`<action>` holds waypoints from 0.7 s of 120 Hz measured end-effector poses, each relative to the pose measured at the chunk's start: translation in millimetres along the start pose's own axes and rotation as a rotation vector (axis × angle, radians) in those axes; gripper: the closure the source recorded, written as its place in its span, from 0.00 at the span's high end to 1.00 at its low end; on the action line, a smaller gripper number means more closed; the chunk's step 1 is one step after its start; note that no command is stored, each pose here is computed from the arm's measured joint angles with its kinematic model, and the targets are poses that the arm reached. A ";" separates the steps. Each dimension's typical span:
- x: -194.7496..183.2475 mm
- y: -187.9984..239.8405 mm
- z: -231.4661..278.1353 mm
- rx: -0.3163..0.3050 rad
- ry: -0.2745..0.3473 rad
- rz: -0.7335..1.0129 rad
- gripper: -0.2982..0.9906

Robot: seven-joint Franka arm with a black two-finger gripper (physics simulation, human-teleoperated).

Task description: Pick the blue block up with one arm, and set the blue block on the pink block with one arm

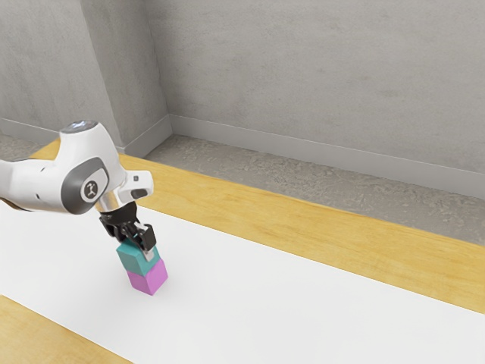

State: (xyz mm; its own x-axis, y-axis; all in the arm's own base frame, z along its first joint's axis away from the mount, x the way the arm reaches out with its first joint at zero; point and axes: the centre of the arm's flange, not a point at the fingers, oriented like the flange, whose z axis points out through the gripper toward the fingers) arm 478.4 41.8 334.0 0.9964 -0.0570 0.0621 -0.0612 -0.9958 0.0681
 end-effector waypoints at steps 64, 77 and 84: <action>2.9 5.5 -17.4 -0.024 0.025 0.010 0.71; 4.4 1.7 -33.4 -0.029 0.041 0.001 0.73; 18.6 0.6 -57.6 -0.029 0.082 0.002 0.73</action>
State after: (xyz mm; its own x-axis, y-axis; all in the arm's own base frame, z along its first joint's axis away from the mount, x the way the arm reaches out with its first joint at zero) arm 493.6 44.2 392.6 0.9883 -0.0513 0.1433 -0.0656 -0.9932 0.0966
